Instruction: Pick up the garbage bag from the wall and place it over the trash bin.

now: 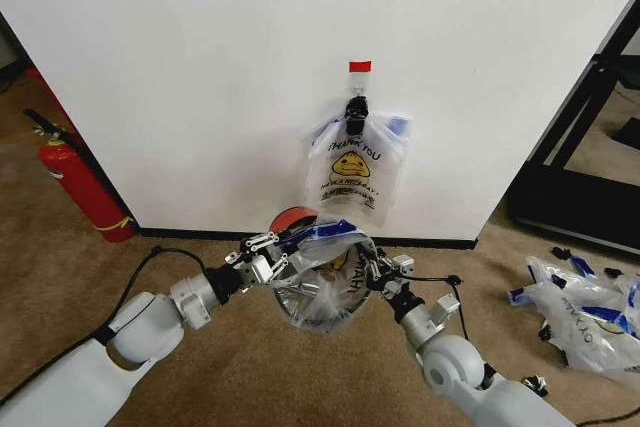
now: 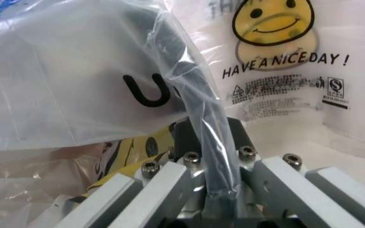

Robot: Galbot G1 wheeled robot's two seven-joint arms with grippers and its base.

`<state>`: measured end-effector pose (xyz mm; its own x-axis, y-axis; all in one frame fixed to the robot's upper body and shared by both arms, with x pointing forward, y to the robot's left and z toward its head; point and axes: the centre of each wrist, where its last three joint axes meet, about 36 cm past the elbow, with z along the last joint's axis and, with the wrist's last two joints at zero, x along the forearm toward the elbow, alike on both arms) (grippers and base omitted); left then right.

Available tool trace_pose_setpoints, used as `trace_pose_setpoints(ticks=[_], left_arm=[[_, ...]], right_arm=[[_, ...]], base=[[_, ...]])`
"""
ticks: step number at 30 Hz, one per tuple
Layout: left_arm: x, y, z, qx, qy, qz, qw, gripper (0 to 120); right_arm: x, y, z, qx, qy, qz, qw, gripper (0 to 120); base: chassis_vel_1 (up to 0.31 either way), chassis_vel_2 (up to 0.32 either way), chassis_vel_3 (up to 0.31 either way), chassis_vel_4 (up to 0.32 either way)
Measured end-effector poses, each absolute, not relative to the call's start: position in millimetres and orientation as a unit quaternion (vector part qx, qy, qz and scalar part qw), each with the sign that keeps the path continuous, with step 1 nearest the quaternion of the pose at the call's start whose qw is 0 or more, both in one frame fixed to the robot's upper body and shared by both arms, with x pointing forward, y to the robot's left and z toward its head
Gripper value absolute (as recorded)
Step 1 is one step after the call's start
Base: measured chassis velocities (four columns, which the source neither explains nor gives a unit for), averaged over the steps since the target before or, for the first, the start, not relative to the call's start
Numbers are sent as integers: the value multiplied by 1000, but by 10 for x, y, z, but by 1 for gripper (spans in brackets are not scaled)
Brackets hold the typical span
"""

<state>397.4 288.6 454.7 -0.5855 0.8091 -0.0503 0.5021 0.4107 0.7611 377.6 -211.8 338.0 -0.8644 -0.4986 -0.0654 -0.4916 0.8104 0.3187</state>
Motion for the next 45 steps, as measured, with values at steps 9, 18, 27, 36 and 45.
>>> trace_pose_setpoints(ticks=[9, 18, 27, 36, 45], left_arm=[[3984, 2842, 4642, 401, 813, 359, 220, 0], [4107, 2909, 4721, 383, 822, 361, 218, 0], [4276, 3177, 4568, 368, 827, 386, 179, 0], [4308, 3274, 4457, 371, 833, 378, 156, 0], [4295, 3351, 4313, 370, 853, 342, 133, 7]], right_arm=[[3756, -2125, 3329, 265, -951, -160, 17, 0], [3698, -2121, 3246, 287, -945, -153, 27, 0], [3678, -2134, 3235, 325, -932, -159, 23, 0], [3685, -2180, 3257, 349, -920, -177, 12, 0], [3738, -2263, 3256, 339, -917, -212, 11, 0]], base=[[0, 0, 0, 0], [0, 0, 0, 0], [0, 0, 0, 0], [0, 0, 0, 0], [0, 0, 0, 0]])
